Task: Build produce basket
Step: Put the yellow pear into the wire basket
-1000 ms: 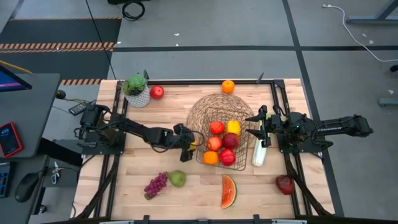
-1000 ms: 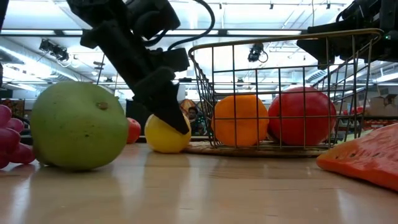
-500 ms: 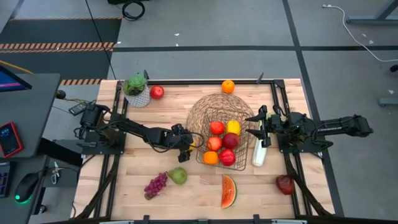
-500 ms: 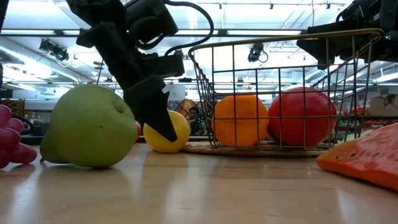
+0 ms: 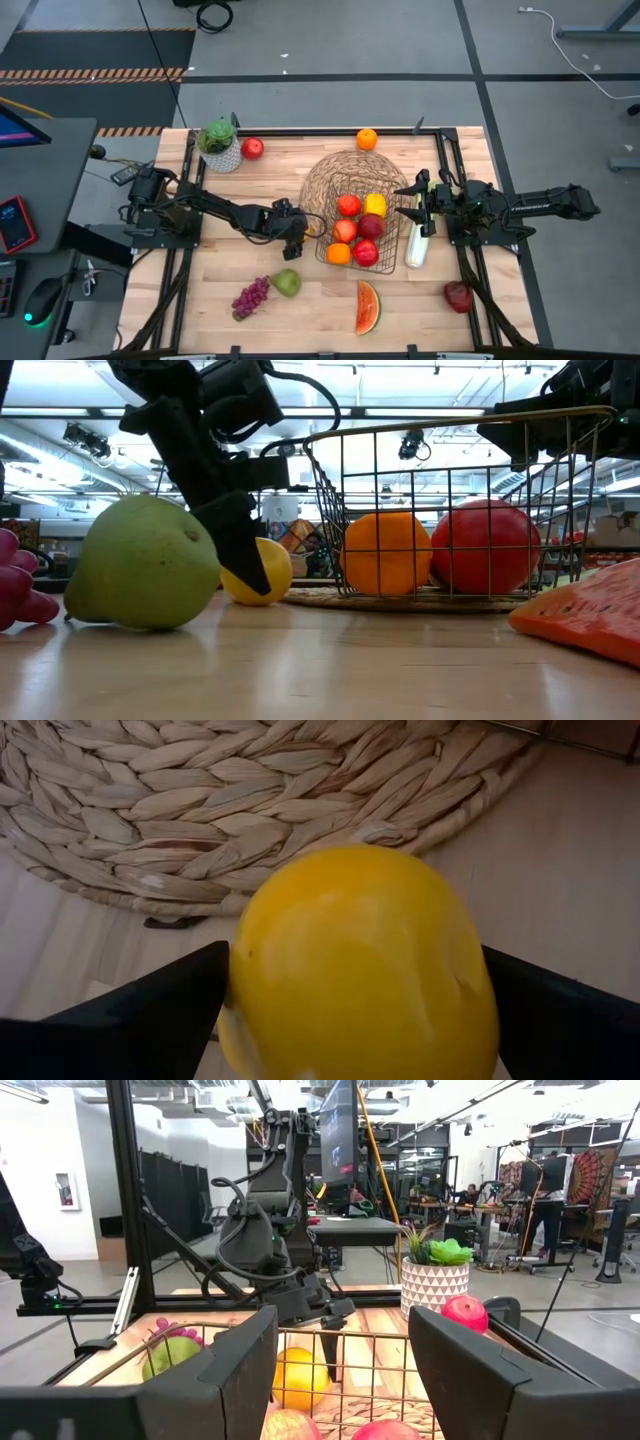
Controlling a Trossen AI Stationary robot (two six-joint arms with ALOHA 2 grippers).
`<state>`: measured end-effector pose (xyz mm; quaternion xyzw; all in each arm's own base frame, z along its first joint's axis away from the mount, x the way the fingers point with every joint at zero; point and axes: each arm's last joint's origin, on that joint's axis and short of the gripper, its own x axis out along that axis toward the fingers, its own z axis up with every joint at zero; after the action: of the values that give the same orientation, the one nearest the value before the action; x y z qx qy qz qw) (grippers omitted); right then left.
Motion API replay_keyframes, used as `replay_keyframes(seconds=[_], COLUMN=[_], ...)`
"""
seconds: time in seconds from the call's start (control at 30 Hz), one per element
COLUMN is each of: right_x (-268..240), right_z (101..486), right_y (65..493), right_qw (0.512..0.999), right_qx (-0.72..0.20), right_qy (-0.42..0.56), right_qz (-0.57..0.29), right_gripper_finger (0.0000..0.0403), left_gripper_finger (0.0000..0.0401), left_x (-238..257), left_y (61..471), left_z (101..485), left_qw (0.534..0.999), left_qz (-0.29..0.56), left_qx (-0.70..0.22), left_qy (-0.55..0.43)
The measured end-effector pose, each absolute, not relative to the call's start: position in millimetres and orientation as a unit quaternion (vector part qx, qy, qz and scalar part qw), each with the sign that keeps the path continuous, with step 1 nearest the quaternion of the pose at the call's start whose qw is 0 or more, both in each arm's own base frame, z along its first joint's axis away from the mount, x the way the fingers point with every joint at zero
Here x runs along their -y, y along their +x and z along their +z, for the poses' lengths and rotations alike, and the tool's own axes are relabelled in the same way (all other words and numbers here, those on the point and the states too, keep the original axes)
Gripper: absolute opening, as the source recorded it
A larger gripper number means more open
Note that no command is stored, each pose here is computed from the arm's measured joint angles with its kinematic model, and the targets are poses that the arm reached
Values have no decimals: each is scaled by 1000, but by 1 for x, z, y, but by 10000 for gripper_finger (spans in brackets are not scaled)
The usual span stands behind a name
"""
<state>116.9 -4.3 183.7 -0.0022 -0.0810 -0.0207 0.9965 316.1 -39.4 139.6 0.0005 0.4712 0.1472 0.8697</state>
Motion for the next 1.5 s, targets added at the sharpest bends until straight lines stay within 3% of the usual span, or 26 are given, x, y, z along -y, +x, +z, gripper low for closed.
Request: replay_keyframes(seconds=[0.33, 0.63, 0.8, 1.2, 1.5], right_x=[4, 4, 4, 4, 4], right_z=[184, 184, 184, 185, 185], right_y=[117, 117, 117, 117, 117], right_qw=[996, 996, 996, 996, 996], right_qx=[81, 81, 81, 86, 86], right_qy=[-2, -2, -2, -2, -2], right_qz=[-21, -21, -21, -21, -21], right_gripper_finger=[231, 231, 231, 231, 231], left_gripper_finger=[398, 340, 343, 347, 347], left_x=[39, 39, 39, 41, 41], left_y=[312, 311, 310, 326, 346], left_z=[137, 136, 141, 214, 280], left_qw=[858, 857, 849, 812, 841], left_qz=[150, 142, 135, 126, 150], left_qx=[-491, -496, -512, -565, -504], left_qy=[-5, -4, 6, 74, 130])
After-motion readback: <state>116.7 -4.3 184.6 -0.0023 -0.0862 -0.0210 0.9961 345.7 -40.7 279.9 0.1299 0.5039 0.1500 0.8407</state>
